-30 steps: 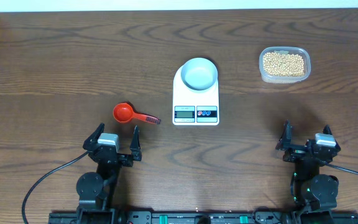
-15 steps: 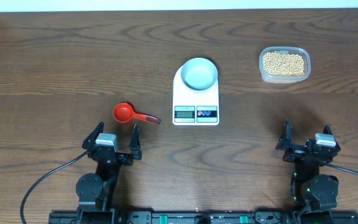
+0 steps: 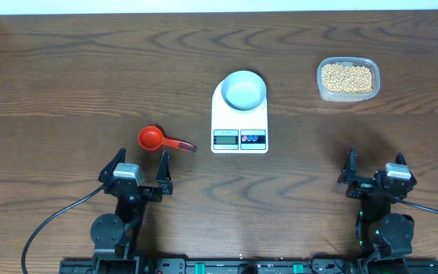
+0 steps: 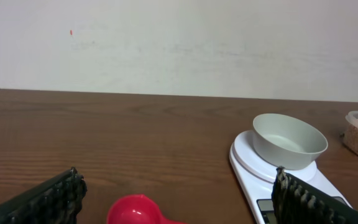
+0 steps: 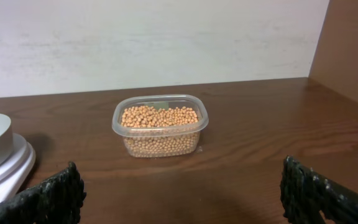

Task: Scoop item into bowl and weigh 50g on scale
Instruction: 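Move the left gripper forward over the red scoop's cup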

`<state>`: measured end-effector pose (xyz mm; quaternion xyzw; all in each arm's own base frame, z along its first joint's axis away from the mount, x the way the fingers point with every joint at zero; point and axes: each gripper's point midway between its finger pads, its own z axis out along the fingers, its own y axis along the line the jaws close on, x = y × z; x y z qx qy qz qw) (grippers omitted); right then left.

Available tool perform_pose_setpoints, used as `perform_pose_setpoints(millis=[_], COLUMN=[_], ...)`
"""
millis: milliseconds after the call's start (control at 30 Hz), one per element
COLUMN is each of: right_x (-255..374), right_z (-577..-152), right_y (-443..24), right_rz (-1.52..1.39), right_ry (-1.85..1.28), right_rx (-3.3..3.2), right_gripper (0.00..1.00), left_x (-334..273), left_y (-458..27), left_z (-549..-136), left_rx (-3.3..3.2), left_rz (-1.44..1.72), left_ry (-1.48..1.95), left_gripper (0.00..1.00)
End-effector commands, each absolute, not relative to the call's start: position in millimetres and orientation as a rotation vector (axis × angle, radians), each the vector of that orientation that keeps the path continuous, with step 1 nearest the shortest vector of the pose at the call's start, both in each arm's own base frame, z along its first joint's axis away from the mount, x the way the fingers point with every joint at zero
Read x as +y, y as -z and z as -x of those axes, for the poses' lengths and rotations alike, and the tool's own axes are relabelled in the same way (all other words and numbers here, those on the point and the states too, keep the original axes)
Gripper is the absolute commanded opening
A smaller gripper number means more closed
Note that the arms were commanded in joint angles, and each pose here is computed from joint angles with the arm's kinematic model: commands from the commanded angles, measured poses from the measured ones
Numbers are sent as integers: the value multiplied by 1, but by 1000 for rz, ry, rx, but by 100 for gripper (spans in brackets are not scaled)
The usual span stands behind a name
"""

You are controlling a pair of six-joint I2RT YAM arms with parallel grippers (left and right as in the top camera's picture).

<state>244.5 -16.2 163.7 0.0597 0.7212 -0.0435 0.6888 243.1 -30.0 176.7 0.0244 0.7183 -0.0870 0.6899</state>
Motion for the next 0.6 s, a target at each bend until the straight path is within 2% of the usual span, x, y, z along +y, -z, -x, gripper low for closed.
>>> perform_pose_setpoints(millis=[0, 567], right_x=[-18, -18], right_z=[-244, -244], right_y=[-164, -164], right_rz=[-130, -131], right_ry=[118, 118], right_rx=[1612, 1612], right_gripper=[99, 99], left_x=[-30, -1], left_y=[-193, -249], left_z=[-241, -227], left_rx=[1572, 1624], left_rz=[-48, 227], left_ry=[196, 200], left_gripper=[98, 98])
